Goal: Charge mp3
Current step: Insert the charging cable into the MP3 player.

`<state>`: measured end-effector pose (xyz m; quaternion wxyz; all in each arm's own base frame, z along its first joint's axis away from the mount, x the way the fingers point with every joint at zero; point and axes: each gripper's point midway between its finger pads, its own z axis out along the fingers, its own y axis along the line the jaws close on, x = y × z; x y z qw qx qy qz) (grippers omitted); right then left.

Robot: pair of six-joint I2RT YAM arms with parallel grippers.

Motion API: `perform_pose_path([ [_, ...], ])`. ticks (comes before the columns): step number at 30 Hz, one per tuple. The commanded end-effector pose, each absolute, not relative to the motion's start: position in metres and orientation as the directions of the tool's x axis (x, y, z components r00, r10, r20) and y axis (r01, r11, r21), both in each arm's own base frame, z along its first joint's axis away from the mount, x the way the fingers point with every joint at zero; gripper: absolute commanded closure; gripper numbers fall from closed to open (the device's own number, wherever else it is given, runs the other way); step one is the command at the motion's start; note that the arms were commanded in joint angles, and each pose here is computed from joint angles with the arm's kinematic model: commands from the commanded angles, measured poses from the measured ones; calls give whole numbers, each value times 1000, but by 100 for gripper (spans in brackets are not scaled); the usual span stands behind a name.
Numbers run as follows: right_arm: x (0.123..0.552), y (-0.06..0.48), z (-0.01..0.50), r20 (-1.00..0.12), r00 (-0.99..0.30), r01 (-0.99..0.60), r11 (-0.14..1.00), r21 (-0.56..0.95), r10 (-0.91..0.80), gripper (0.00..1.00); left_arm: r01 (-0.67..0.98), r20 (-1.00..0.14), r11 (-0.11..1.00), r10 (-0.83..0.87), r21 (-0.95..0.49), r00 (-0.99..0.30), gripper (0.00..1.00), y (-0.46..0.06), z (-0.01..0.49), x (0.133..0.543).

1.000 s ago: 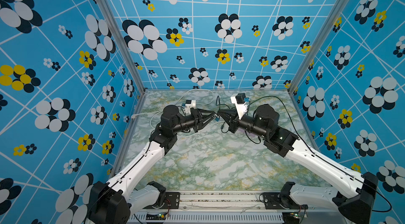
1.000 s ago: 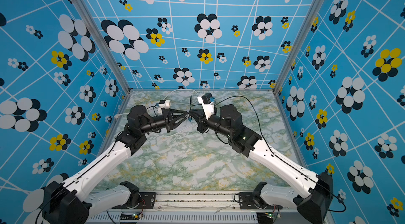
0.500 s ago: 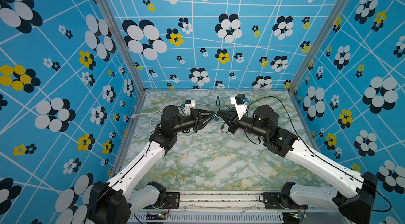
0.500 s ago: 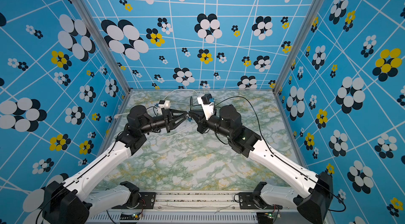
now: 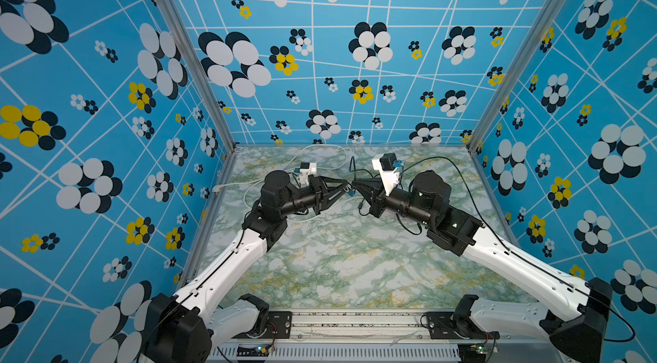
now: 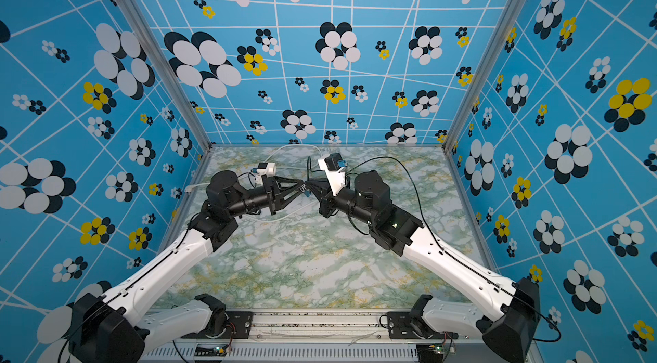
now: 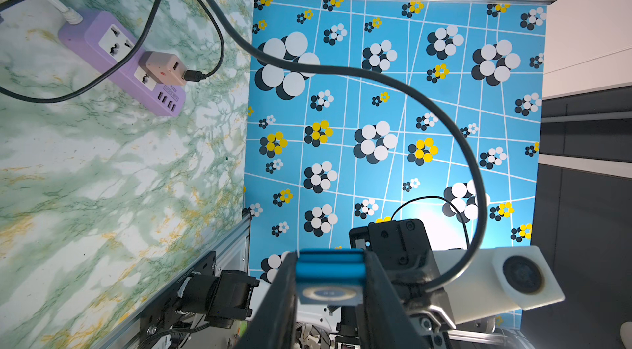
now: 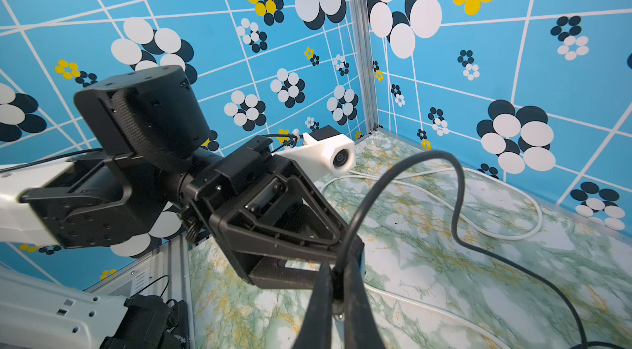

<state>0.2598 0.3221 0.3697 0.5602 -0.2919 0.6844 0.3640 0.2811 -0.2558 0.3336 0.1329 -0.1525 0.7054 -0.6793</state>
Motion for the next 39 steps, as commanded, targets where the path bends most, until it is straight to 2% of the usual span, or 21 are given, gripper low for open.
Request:
perform_pose_path([
  [1,251,328,315,-947,-284,-819,552,159,-148,100,109,-81,-46,-411,-993,-908,100,-250,376,281],
  [7,259,319,304,-947,-270,-788,605,113,-175,100,118,-90,-45,-405,-992,-910,100,-251,378,278],
  [26,264,334,295,-946,-265,-809,577,112,-188,100,171,-133,-67,-385,-983,-913,100,-252,392,271],
  [39,263,319,285,-937,-250,-790,611,52,-244,100,176,-137,-70,-385,-982,-913,100,-248,393,270],
])
